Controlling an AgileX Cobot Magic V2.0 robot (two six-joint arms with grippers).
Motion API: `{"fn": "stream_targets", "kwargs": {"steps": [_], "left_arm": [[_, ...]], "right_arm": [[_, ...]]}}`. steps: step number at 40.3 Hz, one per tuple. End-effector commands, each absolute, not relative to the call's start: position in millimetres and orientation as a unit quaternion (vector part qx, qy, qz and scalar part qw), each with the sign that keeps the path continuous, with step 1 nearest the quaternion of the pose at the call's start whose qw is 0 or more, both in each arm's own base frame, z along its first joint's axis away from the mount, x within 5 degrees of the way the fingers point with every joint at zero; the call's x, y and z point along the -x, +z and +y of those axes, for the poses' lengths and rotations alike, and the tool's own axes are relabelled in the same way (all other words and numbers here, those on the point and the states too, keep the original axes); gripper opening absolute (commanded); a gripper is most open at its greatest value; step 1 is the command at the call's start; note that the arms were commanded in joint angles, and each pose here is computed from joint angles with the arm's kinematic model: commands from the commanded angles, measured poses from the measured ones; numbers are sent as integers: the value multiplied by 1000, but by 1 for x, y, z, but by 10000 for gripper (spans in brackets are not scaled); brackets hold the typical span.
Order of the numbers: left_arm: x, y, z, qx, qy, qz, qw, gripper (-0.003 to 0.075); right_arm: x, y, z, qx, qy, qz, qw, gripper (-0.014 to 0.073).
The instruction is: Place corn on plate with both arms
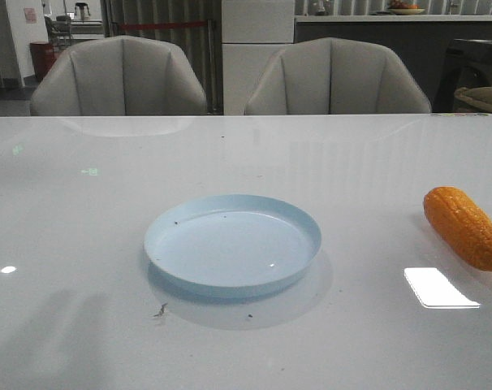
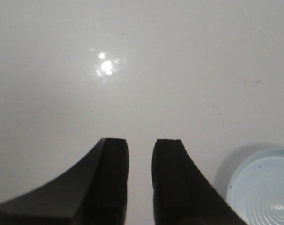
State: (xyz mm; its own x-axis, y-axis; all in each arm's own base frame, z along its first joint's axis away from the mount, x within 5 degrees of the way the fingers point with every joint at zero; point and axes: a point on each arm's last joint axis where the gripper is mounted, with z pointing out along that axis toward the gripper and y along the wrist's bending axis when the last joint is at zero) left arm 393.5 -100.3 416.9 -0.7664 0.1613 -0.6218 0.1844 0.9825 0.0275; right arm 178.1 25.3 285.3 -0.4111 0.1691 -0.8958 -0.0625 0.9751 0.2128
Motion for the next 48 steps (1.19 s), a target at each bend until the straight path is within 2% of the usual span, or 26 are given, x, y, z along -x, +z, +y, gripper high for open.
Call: {"fn": "stream_targets", "kwargs": {"steps": [1,4,9,13,20,27,32,36,44,48], "left_arm": [[-351,479,-75,-52,2,906,420,174],[-338,489,-63,-45,18,892,450,154],[-321,481,-48,-45,46,881,469,129],[-307,454,-38,-49,49,878,474,129],[-276,389,-28,-63,47,880,469,129],[-250,357,-27,-69,33,875,478,129],[-239,353,-25,-70,33,874,480,129],[-235,357,-25,-69,33,871,485,129],[-235,357,-25,-66,28,872,485,129],[-235,357,-25,-63,24,872,485,129]], "right_arm": [[-183,304,25,-33,108,801,587,510],[-183,304,25,-33,108,801,587,510],[-183,304,25,-33,108,801,587,510],[-183,304,25,-33,108,801,587,510],[-183,304,25,-33,108,801,587,510],[-182,303,25,-32,108,807,580,510],[-183,303,26,-28,108,818,564,510],[-192,316,28,-20,107,831,546,510],[-235,340,29,-14,92,861,500,510],[-261,342,28,-12,81,876,474,510]]}}
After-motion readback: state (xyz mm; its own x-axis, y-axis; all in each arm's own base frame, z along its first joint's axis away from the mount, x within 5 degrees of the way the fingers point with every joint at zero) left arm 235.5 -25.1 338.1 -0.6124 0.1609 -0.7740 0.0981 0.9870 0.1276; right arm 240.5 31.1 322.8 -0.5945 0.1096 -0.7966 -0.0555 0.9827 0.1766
